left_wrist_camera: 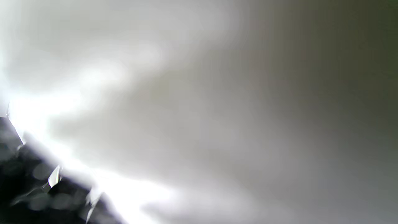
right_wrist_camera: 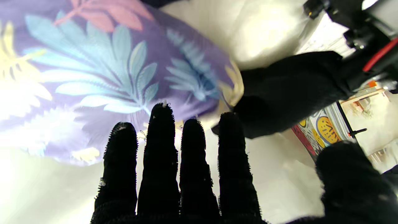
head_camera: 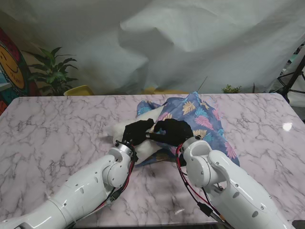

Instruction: Put a pillowcase on a pillow

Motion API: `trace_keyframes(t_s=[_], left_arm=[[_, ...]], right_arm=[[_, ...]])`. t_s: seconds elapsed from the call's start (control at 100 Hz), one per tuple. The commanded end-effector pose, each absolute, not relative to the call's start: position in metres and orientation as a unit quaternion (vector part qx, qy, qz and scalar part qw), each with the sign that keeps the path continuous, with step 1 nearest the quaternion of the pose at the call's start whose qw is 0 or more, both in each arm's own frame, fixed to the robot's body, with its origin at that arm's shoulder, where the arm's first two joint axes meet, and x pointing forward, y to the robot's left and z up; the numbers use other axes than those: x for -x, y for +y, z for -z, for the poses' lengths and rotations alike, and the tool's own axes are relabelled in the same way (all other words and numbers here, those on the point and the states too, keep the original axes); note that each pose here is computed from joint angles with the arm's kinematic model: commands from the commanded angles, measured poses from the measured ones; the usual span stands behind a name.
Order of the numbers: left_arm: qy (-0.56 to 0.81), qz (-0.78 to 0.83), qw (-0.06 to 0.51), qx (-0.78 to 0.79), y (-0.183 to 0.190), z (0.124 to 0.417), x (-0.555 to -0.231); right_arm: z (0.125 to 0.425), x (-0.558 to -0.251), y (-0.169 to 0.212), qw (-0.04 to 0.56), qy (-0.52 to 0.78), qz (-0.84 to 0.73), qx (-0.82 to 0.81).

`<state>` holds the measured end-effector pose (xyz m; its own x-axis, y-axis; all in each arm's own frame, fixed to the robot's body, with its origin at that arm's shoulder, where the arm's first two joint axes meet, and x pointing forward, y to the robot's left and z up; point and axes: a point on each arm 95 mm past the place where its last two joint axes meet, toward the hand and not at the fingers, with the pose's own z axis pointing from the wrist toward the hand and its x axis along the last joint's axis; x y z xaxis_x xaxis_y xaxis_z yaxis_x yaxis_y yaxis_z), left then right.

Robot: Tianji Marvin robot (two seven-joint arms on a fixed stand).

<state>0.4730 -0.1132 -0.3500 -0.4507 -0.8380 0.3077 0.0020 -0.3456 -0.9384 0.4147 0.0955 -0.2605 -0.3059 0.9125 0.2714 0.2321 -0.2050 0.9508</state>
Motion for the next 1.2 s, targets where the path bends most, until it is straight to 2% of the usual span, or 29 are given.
trace_keyframes(t_s=[0.0, 0.15, 0.21, 0.44, 0.8, 1.19], left_arm=[[0.492, 0.699, 0.298, 0.426, -0.115, 0.348, -0.475], [0.493, 0.696, 0.3, 0.427, -0.114, 0.348, -0.475], [0.491, 0.694, 0.303, 0.431, -0.113, 0.347, -0.475], [0.496, 0.683, 0.306, 0.44, -0.117, 0.345, -0.473], [0.554, 0.663, 0.267, 0.427, -0.116, 0.351, -0.467], [0.674, 0.598, 0.162, 0.401, -0.103, 0.342, -0.459]], right_arm=[[0.258, -0.407, 0.094, 0.323, 0.545, -0.592, -0.498], [0.255, -0.398, 0.083, 0.452, 0.504, -0.552, -0.487], [0.26, -0.392, 0.081, 0.468, 0.506, -0.525, -0.501], [0.291, -0.379, 0.075, 0.402, 0.484, -0.474, -0.616], [0.335, -0.404, 0.06, 0.346, 0.418, -0.483, -0.687], [0.331, -0.414, 0.067, 0.338, 0.399, -0.496, -0.693]])
